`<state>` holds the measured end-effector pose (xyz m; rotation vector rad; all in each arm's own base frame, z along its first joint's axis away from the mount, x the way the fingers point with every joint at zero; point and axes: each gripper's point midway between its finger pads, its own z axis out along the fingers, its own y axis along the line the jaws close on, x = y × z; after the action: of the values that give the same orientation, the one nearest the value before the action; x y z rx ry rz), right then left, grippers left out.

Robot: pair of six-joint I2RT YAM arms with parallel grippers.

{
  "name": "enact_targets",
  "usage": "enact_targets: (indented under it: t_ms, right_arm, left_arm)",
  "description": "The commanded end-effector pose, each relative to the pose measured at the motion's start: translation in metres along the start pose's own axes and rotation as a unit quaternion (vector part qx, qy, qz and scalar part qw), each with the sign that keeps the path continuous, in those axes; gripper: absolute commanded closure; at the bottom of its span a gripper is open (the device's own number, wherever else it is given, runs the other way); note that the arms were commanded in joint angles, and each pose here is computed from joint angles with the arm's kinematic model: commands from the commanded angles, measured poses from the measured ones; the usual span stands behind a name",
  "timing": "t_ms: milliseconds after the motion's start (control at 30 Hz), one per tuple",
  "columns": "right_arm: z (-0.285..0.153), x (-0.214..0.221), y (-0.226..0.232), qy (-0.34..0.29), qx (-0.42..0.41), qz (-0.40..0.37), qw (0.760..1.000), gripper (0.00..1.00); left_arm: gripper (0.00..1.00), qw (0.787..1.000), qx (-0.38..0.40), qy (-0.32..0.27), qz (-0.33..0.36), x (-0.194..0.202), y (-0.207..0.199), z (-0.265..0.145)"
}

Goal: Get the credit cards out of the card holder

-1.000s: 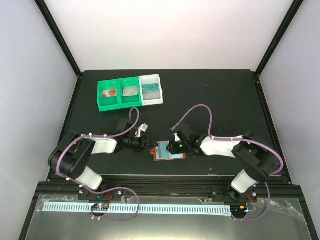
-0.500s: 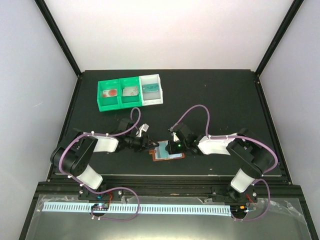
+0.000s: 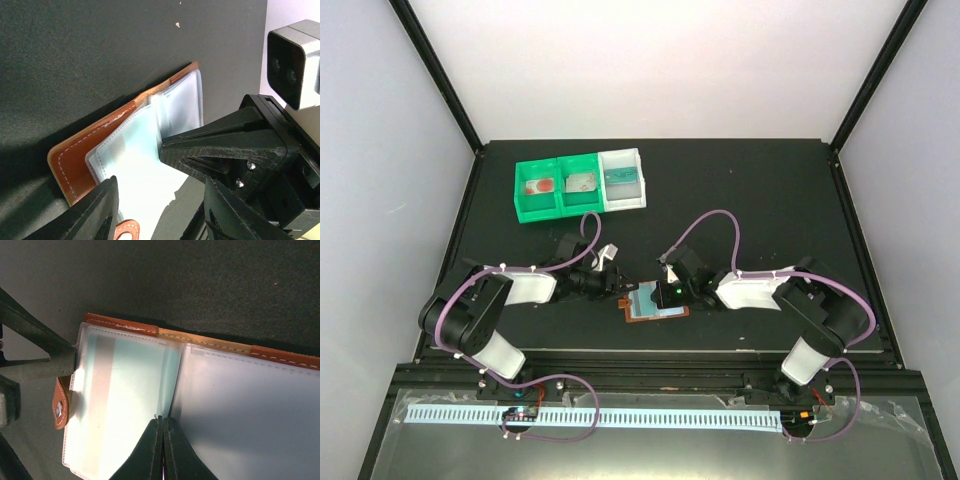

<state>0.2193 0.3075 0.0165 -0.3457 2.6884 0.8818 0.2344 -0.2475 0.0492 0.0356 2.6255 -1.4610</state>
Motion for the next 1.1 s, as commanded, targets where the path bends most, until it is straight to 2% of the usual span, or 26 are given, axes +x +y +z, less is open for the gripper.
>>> enact_targets:
  t_ms: [0, 433, 800, 1067]
  right_arm:
    - [0.004, 0.017, -0.021, 0.021, 0.032, 0.014, 0.999, 0.99]
    - [0.005, 0.017, -0.019, 0.020, 0.026, 0.014, 0.999, 0.99]
    - [0.003, 0.015, -0.015, 0.013, 0.019, 0.013, 1.000, 0.96]
    - [0.000, 0.011, -0.013, 0.005, 0.013, 0.012, 1.000, 0.93]
  left_arm:
    - [0.51, 1.000, -0.010, -0.004, 0.018, -0.007, -0.001, 0.003]
    - [0.52, 1.000, 0.000, 0.004, 0.003, -0.005, 0.007, 0.013]
    - [0.65, 0.999, 0.045, 0.008, 0.004, -0.002, -0.019, 0.011]
    - [0.62, 0.999, 0.046, 0.008, 0.013, 0.001, -0.032, 0.010]
